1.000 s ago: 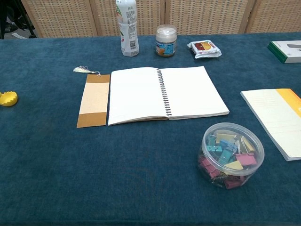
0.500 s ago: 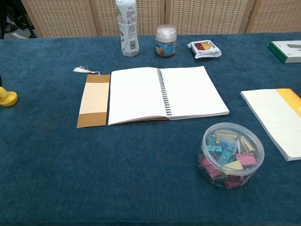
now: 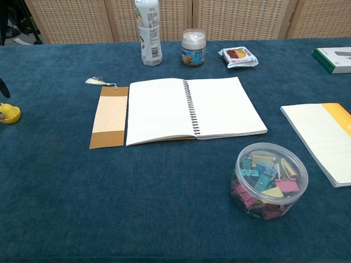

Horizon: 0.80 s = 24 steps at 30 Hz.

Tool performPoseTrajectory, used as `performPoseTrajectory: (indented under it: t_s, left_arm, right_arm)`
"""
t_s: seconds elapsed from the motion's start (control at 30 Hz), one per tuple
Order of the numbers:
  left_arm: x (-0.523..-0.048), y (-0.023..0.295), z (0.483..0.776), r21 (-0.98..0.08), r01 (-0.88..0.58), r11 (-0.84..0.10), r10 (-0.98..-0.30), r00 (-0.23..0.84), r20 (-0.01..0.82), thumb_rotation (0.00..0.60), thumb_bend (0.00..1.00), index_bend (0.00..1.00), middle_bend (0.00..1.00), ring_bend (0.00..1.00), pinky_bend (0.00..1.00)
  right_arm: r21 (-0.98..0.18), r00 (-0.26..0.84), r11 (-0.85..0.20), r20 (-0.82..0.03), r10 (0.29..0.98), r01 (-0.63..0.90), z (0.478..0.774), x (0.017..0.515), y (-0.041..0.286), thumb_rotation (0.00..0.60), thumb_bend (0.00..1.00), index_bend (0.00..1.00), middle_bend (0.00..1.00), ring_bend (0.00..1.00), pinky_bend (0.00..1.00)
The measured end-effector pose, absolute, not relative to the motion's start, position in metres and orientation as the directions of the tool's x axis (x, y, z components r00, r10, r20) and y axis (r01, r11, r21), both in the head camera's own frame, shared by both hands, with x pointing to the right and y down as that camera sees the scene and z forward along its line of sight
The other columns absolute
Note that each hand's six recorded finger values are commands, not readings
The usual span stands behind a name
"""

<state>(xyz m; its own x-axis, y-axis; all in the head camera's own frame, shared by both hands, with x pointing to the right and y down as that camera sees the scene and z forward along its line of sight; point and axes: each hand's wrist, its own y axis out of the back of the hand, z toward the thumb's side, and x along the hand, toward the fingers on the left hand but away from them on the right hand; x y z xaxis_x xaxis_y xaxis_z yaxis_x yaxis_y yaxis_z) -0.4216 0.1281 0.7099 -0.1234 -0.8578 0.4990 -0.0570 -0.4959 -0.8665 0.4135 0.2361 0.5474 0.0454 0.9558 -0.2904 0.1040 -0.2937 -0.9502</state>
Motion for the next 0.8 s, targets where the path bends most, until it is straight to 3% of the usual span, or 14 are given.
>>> performPoseTrajectory:
  t_s: [0.47, 0.8]
  left_arm:
    - [-0.416, 0.125, 0.697, -0.878, -0.109, -0.465, -0.873, -0.110, 0.476, 0.600, 0.25, 0.35, 0.00, 0.00, 0.00]
    - [-0.427, 0.141, 0.648, -0.871, -0.256, -0.418, -0.885, -0.101, 0.454, 0.600, 0.25, 0.32, 0.00, 0.00, 0.00]
  right_arm:
    - [-0.950, 0.040, -0.293, -0.291, 0.956, 0.107, 0.547, 0.415, 0.237, 0.600, 0.00, 0.00, 0.00, 0.00, 0.00]
    - [-0.948, 0.036, -0.300, -0.298, 0.954, 0.103, 0.549, 0.415, 0.237, 0.600, 0.00, 0.00, 0.00, 0.00, 0.00]
